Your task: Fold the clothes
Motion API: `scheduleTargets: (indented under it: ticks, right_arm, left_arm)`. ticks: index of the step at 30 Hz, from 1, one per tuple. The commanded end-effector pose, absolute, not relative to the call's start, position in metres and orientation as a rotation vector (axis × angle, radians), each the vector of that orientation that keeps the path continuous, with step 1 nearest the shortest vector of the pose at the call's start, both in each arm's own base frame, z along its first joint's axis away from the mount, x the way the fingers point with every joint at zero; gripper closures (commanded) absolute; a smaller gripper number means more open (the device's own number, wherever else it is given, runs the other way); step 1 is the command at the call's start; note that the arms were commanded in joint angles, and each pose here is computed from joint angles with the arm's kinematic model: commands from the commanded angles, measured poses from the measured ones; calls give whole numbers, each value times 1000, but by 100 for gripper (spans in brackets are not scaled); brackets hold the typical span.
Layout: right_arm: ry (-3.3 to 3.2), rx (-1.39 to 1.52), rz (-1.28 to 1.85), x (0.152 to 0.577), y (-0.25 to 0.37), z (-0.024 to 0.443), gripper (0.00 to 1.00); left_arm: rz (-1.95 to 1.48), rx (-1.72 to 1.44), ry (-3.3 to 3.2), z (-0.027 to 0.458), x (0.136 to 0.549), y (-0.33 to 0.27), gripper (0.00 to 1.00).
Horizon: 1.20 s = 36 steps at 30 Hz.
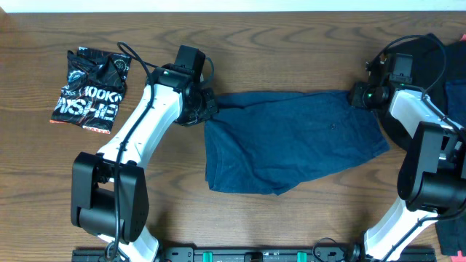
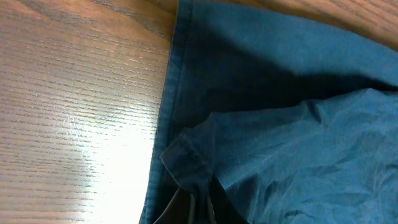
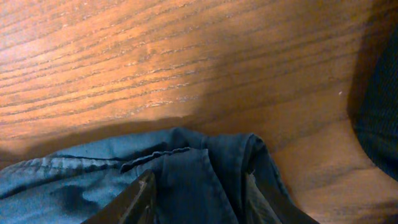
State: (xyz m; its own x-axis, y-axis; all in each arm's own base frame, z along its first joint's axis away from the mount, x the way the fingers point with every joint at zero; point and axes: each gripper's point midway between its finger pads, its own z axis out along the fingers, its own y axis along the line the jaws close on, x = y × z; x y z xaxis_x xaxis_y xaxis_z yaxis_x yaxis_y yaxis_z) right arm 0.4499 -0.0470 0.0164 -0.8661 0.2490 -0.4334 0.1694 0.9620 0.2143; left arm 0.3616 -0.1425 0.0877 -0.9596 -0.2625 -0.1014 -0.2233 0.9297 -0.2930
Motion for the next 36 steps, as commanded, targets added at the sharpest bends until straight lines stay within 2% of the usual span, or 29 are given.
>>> scheduleTargets:
  ticks: [1,14,15,17,20,27,32,36]
  right_arm:
    - [2596,266,252,456,-42,39,56]
    - [2702,300,271,430,-37,31,59]
    - [2702,300,271,430,-37,31,62]
    - [2701,300,271,431,-37,31,73]
    - [2685,295,268,434,-37,33,99]
    - [2645,295,253,438,-40,51,99]
    - [2557,282,205,432,-46,104,99]
    - [2532,292,154,413,-48,139,99]
  left_arm:
    - [-425,-346,2939,93,364,-144,94]
    - [-424,-346,2938,93,364,-144,94]
    - [-424,-347,2939,93,364,-144,94]
    - [-424,-347,2939,93,364,-144,94]
    - [-426,-345,2934,93,365,-144,94]
    - [-430,-278,2914,96,369,-145,94]
    - [-432,-168,2865,112,371,-144,94]
    - [-432,5,2780,142,369,-143,94]
